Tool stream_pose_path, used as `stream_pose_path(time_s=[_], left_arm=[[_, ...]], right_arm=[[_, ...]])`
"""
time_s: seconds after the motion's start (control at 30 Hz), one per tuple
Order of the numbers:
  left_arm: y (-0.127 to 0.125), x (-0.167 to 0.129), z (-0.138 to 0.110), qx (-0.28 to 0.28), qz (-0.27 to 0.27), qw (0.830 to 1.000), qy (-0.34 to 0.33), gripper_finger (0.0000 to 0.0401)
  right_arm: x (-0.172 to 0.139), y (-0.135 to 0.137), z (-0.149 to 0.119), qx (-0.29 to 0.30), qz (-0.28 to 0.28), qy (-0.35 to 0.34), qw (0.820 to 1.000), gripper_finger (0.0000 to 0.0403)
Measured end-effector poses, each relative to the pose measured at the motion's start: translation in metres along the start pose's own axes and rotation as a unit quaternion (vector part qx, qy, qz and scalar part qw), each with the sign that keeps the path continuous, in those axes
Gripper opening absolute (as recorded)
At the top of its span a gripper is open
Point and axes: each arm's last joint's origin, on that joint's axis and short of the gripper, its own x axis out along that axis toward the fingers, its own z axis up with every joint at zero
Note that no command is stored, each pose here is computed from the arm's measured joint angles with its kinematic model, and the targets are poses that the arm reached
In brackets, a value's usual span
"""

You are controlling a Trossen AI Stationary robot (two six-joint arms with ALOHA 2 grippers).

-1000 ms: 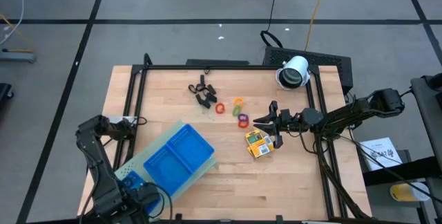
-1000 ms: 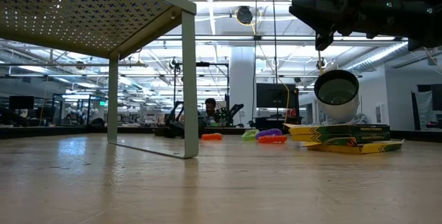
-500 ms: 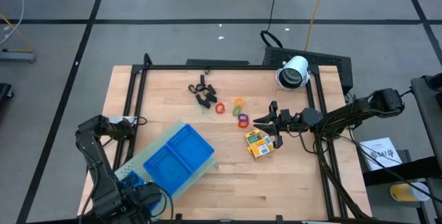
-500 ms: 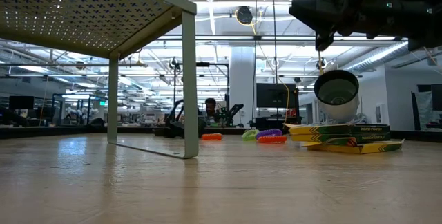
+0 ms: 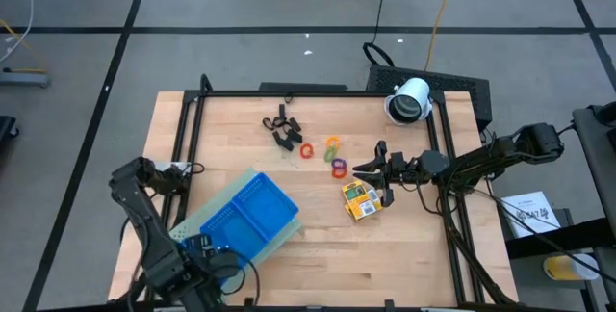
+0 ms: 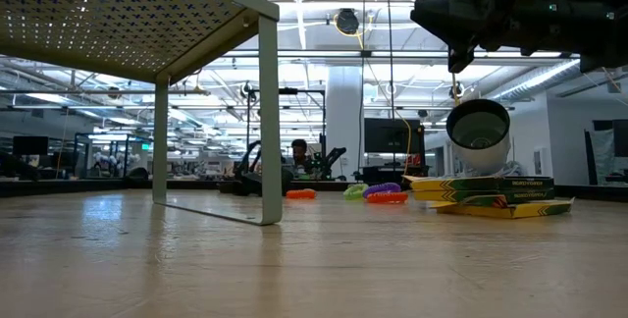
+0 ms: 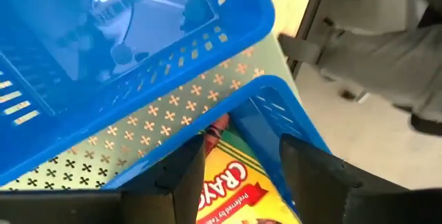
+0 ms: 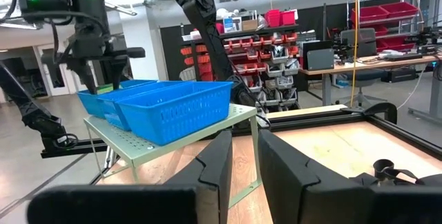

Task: Pick & Place Office Desk Supplies
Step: Put the yellow crayon box into the bottom blue basket on the shelf

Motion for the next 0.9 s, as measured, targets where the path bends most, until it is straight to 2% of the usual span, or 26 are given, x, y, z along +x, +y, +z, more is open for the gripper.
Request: stream_pose_path(time_s=[0.3, 0.47, 0.6, 0.77, 0.9], left_arm=[[0.014, -0.029, -0.022, -0.098, -0.034, 0.993, -0.054, 0.0112], [0.008, -0.024, -0.045, -0.151, -0.034, 0.987, -0.043, 0.0077], [0.008, -0.008, -0.053, -0.188, 0.0, 0.981, -0.04, 0.0047], [0.01, 0.01, -0.06, -0.171, 0.034, 0.984, -0.033, 0.0009], [0.012, 0.015, -0.06, -0.138, 0.046, 0.989, -0.039, 0.0012]], right_arm=[[0.0, 0.0, 0.0, 0.0, 0.0, 0.0, 1.0, 0.0059], [0.0, 0.0, -0.001, -0.002, -0.001, 0.005, 1.0, 0.0059], [0.0, 0.0, -0.001, -0.004, -0.001, 0.006, 1.0, 0.0059], [0.0, 0.0, -0.001, -0.004, -0.001, 0.006, 1.0, 0.0059], [0.0, 0.0, -0.001, -0.003, -0.001, 0.004, 1.0, 0.0059]])
